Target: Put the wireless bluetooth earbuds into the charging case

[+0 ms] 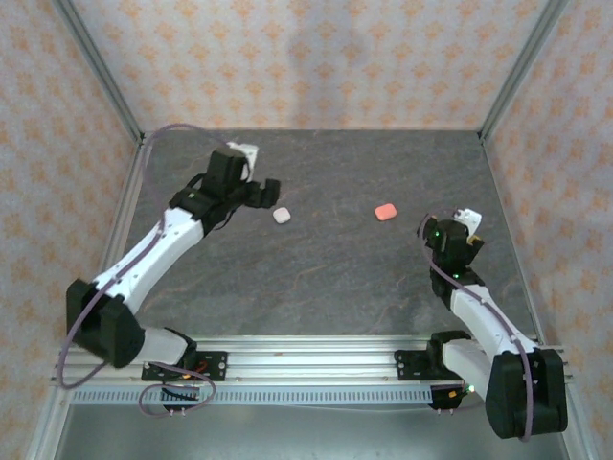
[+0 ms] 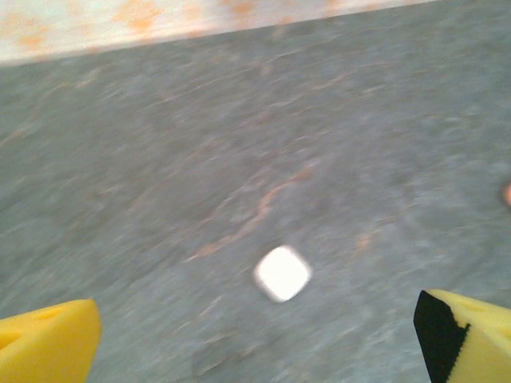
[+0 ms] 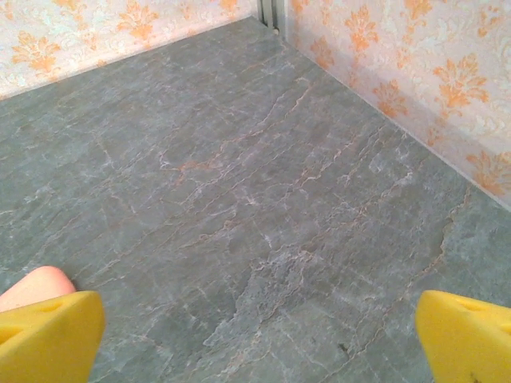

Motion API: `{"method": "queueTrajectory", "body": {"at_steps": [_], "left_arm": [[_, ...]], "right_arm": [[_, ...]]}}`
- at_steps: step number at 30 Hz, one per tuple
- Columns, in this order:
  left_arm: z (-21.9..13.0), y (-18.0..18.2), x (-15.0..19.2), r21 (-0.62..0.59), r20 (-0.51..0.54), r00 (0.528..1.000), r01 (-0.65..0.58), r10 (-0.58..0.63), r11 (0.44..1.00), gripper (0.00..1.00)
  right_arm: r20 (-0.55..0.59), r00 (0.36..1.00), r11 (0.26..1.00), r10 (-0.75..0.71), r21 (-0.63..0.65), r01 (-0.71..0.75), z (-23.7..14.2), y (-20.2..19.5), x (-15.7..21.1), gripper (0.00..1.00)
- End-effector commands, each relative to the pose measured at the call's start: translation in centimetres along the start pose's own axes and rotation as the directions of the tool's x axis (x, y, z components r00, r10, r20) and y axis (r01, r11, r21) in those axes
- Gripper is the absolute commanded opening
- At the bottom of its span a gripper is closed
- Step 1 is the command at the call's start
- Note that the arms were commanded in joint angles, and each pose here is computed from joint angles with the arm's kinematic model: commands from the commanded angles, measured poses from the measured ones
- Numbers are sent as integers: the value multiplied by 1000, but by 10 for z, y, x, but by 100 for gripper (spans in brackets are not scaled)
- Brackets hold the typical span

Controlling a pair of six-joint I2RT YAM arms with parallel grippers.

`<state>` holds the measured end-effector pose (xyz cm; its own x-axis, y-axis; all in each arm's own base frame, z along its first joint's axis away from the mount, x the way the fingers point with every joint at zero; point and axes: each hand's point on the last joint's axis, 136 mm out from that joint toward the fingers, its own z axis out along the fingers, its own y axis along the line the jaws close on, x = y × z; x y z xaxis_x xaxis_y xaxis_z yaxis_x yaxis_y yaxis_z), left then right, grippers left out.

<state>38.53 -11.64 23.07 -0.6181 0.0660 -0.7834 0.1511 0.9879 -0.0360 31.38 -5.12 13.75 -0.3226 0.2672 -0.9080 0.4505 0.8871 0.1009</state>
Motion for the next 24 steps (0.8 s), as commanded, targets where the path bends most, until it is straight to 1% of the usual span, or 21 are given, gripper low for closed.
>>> {"method": "queueTrajectory", "body": {"at_steps": [1,4,7,9,13,16,19,21,23,24], "left_arm": [[-13,45,5,-134,98,995,1,12,991,100],[-19,81,26,-236,144,989,47,-12,971,100],[-18,108,49,-294,202,979,97,-37,951,100],[-15,122,69,-323,232,971,126,-51,938,100],[-9,146,106,-360,286,951,217,-114,907,100],[-6,152,121,-365,337,934,248,-121,898,100],[0,157,124,-357,386,913,282,-134,890,100],[4,157,118,-342,417,899,292,-134,893,100],[12,158,112,-336,424,896,294,-135,895,100],[16,159,108,-338,420,899,285,-127,897,100]], "right_arm": [[186,982,1000,15,-21,-11,2,8,-41,99],[207,978,1000,3,-26,3,11,12,-39,99],[226,974,1000,-12,-8,15,20,12,-34,99],[226,974,1000,-3,0,3,26,11,-27,99],[215,977,999,-8,-37,17,34,17,-13,99],[213,977,999,-12,-46,22,40,19,-4,99],[220,975,997,-14,-65,29,45,22,5,99],[211,977,994,-29,-96,51,49,28,14,99],[232,972,991,-33,-116,61,51,32,15,99],[213,976,992,-38,-111,63,52,32,16,99]]}}
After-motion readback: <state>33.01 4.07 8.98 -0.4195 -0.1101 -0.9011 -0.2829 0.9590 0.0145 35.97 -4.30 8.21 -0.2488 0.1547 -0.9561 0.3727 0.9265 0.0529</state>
